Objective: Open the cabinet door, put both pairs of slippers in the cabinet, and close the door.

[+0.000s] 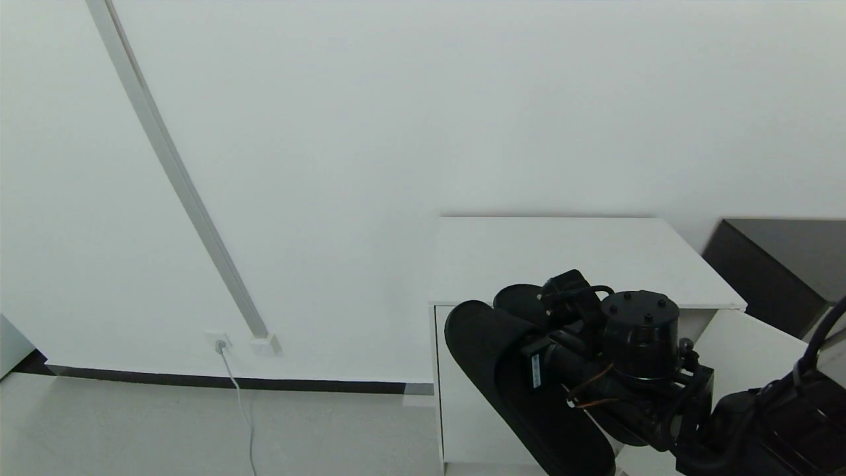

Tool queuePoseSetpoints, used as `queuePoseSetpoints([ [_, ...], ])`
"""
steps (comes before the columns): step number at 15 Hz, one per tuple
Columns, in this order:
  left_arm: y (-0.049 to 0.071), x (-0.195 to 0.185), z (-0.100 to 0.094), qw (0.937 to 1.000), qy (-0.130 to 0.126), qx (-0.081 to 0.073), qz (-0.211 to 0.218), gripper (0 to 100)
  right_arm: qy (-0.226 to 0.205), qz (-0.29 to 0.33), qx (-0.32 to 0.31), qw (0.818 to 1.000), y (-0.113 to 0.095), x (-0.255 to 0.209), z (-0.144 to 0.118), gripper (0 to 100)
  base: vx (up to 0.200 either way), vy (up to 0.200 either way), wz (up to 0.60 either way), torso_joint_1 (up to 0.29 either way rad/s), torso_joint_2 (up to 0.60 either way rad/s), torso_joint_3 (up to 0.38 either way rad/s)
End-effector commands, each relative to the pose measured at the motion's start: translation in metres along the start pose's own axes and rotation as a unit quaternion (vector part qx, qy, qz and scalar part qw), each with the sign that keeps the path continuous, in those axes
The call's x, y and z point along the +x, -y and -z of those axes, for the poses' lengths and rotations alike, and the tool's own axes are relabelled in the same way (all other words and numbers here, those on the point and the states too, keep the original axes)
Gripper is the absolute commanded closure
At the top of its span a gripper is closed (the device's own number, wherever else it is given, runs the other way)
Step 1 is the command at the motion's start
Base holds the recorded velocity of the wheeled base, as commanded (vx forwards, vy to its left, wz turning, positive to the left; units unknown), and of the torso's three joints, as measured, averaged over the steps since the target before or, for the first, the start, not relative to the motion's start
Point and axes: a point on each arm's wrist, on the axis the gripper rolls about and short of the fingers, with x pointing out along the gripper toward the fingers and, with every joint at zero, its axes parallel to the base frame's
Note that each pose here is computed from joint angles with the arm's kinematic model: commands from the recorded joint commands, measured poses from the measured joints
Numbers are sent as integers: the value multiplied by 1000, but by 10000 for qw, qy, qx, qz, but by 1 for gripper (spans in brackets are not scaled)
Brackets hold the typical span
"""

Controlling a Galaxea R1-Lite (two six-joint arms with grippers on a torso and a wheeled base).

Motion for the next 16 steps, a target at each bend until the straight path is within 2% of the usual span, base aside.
queuePoseSetpoints([
  [1, 0, 0, 0, 10000, -9, -1, -1, 100, -49, 1, -10, 10000, -1, 2, 3, 100, 0, 0, 0, 0, 0, 0],
  [13, 0, 0, 0, 10000, -9, -1, -1, 100, -48, -29, -55, 10000, -4, 1, 4, 100, 0, 0, 0, 0, 0, 0],
  [16, 0, 0, 0, 10000, -9, 7, -1, 100, -55, -43, -60, 10000, -5, 1, 4, 100, 0, -200, 0, -1, 2, 2],
])
